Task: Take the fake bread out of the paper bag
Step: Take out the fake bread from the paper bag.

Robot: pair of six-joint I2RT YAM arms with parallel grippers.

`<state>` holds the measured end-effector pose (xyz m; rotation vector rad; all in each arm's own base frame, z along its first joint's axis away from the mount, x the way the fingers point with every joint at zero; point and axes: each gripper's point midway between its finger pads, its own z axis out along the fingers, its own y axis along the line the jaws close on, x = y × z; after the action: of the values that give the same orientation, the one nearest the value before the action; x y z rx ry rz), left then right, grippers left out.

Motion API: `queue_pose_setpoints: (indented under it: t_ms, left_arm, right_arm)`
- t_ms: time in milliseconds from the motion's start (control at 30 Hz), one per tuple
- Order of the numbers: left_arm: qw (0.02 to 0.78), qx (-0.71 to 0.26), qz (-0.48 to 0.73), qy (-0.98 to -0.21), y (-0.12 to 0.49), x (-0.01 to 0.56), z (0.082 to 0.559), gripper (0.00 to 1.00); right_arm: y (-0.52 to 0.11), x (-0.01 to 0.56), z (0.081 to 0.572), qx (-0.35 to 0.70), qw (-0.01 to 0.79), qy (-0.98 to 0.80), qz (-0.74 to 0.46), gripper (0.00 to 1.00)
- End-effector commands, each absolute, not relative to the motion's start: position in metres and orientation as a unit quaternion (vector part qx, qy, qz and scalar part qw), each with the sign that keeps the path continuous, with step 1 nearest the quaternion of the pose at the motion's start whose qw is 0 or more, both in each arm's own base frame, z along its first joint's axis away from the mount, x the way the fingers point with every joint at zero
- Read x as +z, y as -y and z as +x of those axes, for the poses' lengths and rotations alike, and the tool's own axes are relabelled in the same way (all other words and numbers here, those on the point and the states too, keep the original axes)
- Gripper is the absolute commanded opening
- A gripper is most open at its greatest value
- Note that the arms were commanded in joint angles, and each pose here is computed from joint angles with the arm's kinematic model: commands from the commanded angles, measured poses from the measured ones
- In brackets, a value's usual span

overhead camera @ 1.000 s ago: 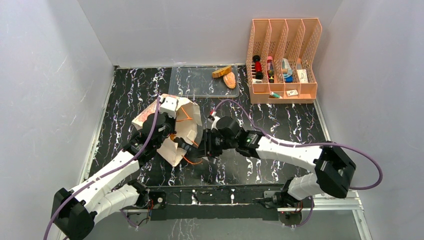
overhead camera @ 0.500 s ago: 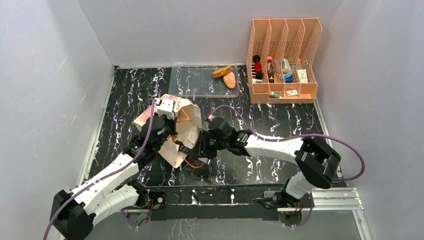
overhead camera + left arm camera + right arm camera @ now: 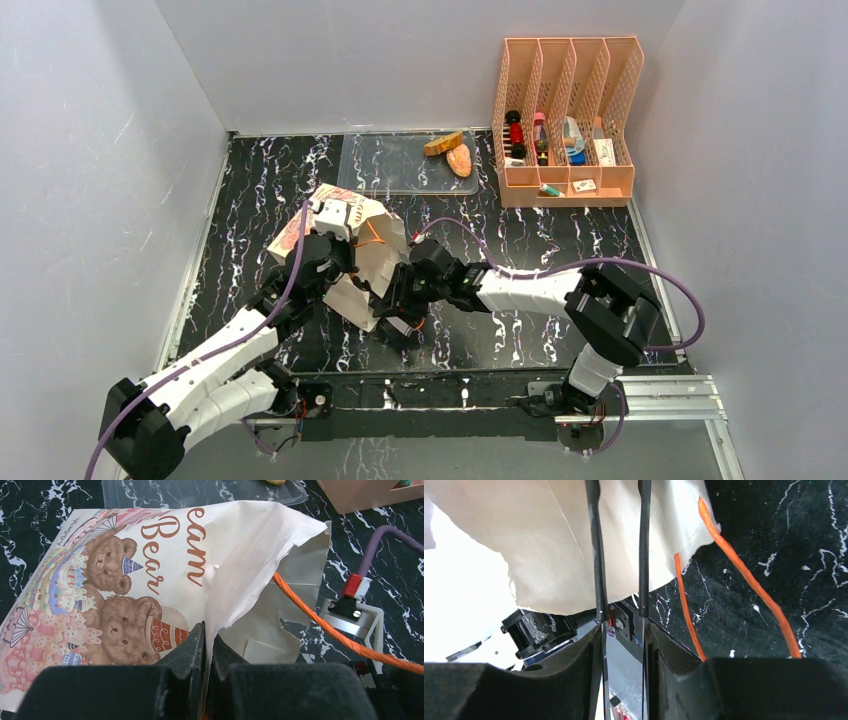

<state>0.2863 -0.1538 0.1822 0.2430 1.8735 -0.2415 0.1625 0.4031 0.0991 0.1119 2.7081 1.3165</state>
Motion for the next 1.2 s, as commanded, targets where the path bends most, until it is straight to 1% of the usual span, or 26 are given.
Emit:
queue_pose_setpoints:
  t_ms: [0,333,467,767,800,867,900,933,1167]
  left_arm:
    - [0.607,-0.133,0.088,-0.778,0.16,0.204,0.286,0.0]
    - [0.6,-0.14,0.099,-0.782,0.161,0.201,0.28,0.0]
    - [0.596,-0.149,0.103,-0.783,0.164,0.2,0.277,0.0]
    - [0.59,-0.149,0.108,-0.786,0.165,0.196,0.277,0.0]
    - [0.59,-0.148,0.108,-0.786,0.165,0.196,0.277,0.0]
    - [0.59,-0.144,0.106,-0.788,0.164,0.195,0.278,0.0]
    - [0.59,-0.142,0.104,-0.788,0.163,0.195,0.278,0.0]
    - [0.592,-0.128,0.089,-0.791,0.157,0.194,0.281,0.0]
    - [0.593,-0.062,0.027,-0.802,0.131,0.193,0.292,0.0]
  right_arm:
    - [-0.428,0.13,0.177,0.487,0.08,-0.869,0.041,0.31]
    - [-0.439,0.13,0.185,0.519,0.052,-0.853,0.038,0.32]
    - [-0.447,0.114,0.187,0.517,0.035,-0.854,0.039,0.32]
    - [-0.461,0.108,0.197,0.541,0.026,-0.84,0.02,0.33]
    - [-0.462,0.106,0.198,0.542,0.026,-0.84,0.017,0.31]
    - [-0.462,0.101,0.197,0.543,0.02,-0.84,0.013,0.22]
    - [-0.462,0.099,0.197,0.543,0.018,-0.84,0.012,0.13]
    - [-0.458,0.099,0.194,0.547,0.019,-0.837,0.01,0.0]
    - [-0.435,0.114,0.192,0.548,0.053,-0.835,0.004,0.0]
